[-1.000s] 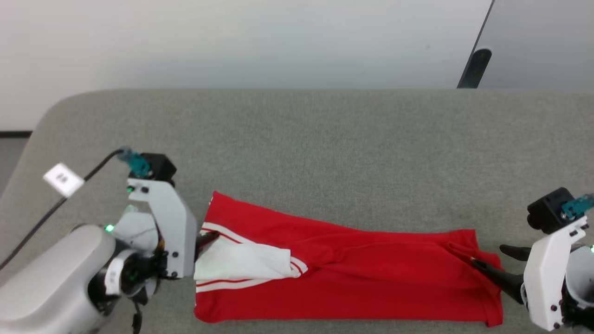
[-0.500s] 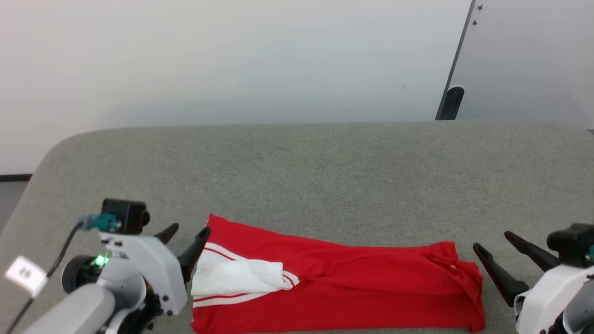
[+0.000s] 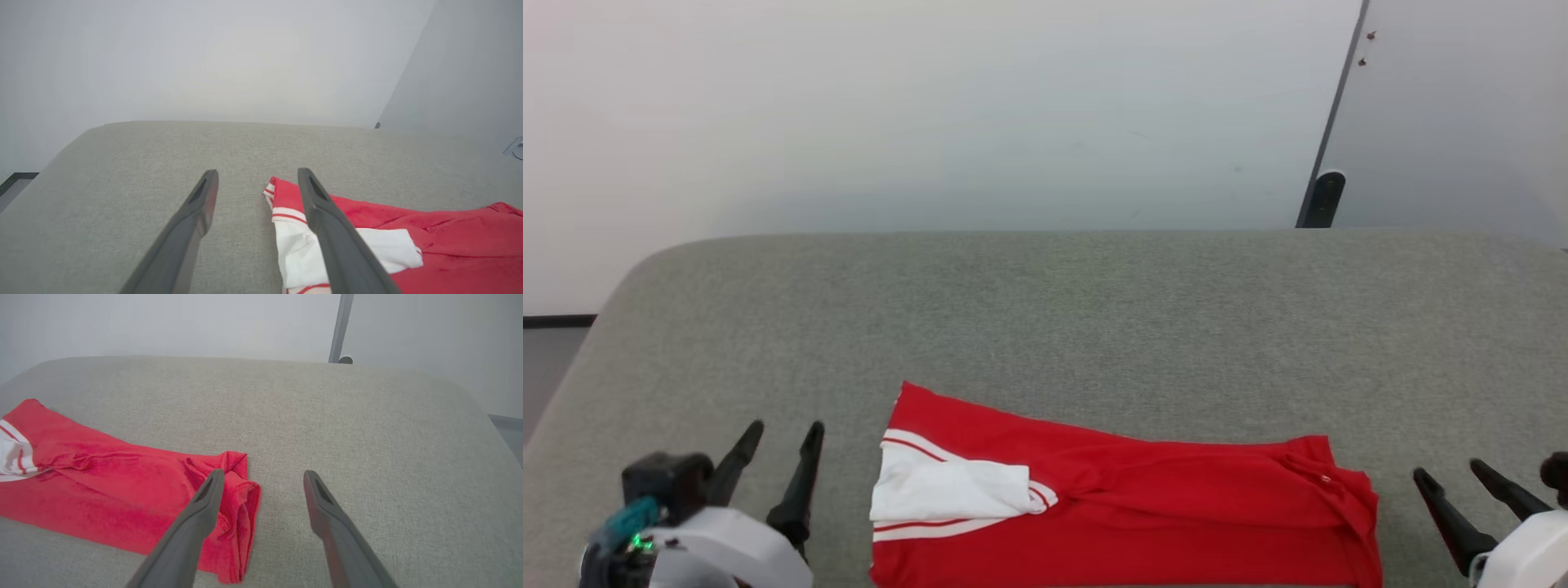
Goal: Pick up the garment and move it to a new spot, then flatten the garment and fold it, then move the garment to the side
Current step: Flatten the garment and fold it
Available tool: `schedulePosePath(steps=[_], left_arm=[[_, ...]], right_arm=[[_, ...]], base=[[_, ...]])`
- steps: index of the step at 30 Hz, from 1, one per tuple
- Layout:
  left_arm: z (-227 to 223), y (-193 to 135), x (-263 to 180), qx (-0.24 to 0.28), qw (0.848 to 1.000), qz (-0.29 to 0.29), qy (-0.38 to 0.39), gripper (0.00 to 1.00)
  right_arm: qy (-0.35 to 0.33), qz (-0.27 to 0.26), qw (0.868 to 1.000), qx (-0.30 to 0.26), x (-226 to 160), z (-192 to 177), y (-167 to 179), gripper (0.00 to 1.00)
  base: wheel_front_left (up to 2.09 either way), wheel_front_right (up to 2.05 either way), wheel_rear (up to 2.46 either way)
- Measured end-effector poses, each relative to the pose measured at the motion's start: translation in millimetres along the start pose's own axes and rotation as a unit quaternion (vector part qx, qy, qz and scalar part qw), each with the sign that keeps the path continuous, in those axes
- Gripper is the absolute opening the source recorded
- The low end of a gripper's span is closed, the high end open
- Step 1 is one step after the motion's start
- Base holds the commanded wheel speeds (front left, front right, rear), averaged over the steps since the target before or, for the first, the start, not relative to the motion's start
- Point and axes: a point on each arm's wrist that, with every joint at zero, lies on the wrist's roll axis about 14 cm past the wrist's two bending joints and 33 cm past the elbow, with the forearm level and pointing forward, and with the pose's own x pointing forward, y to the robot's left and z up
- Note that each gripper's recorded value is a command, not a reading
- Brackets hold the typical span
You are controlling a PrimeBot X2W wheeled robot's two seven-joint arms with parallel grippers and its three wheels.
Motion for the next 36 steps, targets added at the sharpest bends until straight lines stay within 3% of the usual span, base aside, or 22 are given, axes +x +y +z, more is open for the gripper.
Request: schedulePosePath(steps=[10,16,30,36], left_arm=[[1,28,-37,-0.009,0.995,0.077,-0.062,1.0],[-10,39,-59,-0.016,0.991,0.11,-0.07,1.0],[-31,37,-53,-0.043,0.99,0.12,-0.06,1.0],[-41,42,-49,-0.051,0.989,0.132,-0.047,1.0]], right_arm=[[0.127,0.014,0.992,0.022,13,-35,2,1.0],[0.223,0.033,0.974,0.021,19,-60,11,1.0],[0.333,0.044,0.942,0.009,60,-87,15,1.0],[0.392,0.066,0.917,0.029,71,-110,28,1.0]], base=[[0.0,0.0,0.0],[0.0,0.0,0.0],[0.0,0.0,0.0],[0.0,0.0,0.0]])
